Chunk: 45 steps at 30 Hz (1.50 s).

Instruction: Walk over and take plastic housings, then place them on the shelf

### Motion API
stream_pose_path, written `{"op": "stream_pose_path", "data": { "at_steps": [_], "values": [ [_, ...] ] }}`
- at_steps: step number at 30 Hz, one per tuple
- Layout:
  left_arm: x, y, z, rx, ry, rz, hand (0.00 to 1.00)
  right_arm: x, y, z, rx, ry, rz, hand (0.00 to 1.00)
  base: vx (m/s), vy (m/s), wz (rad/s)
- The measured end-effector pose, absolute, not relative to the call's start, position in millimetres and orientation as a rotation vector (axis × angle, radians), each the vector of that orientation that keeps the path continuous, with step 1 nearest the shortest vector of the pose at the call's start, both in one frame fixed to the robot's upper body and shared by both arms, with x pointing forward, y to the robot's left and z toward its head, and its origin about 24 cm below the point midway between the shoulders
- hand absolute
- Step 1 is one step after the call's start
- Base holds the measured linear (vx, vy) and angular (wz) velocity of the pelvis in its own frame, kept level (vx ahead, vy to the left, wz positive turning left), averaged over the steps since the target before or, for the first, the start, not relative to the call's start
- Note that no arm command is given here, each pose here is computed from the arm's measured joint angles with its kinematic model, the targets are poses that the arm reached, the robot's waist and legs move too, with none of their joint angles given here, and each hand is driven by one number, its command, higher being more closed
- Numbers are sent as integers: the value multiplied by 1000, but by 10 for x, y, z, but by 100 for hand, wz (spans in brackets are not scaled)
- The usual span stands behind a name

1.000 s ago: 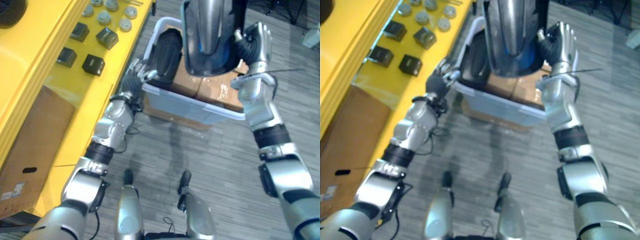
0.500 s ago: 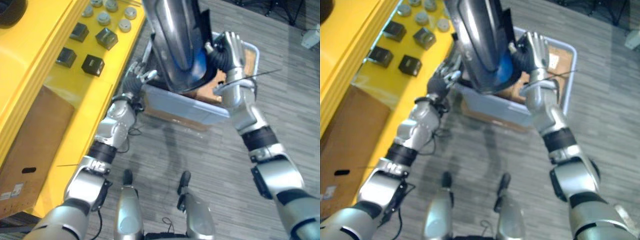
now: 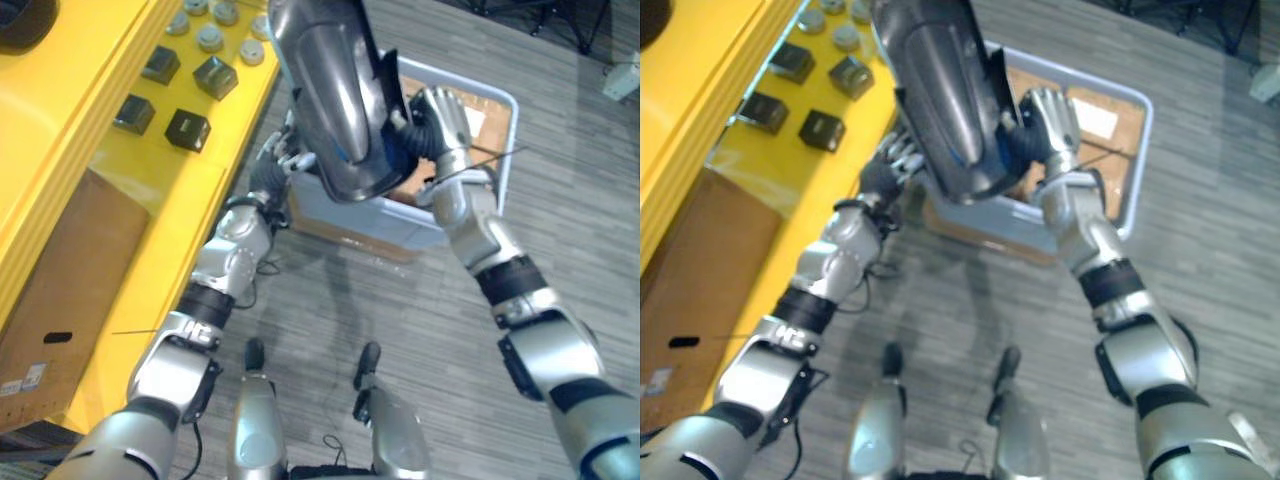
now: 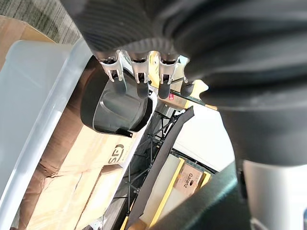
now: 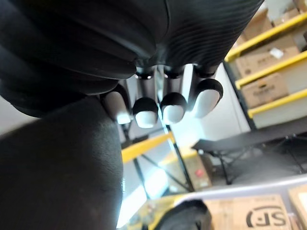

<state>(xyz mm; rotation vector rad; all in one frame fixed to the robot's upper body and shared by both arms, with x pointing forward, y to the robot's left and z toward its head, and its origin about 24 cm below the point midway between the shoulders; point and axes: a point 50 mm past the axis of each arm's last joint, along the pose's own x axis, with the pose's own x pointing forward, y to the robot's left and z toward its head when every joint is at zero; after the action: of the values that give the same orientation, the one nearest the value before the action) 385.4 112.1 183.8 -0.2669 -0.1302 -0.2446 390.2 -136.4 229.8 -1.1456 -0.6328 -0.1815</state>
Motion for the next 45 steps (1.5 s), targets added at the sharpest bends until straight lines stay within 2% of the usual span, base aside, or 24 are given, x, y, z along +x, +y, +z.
{"op": "stream_pose_path", "data": {
  "at_steps": [30,36,45],
  "values": [
    [3848,1119,1843,-272,-142,-251,0,3921,-1338,2263,-1193,-628,-173,100,0,0,0],
    [3849,1126,1845,-276,-141,-249,0,3915,-1384,2379,-1172,-650,-206,100,0,0,-3],
    [3849,1104,1815,-275,-116,-255,0,3878,-1255,2470,-1165,-745,-151,100,0,0,0]
  ]
}}
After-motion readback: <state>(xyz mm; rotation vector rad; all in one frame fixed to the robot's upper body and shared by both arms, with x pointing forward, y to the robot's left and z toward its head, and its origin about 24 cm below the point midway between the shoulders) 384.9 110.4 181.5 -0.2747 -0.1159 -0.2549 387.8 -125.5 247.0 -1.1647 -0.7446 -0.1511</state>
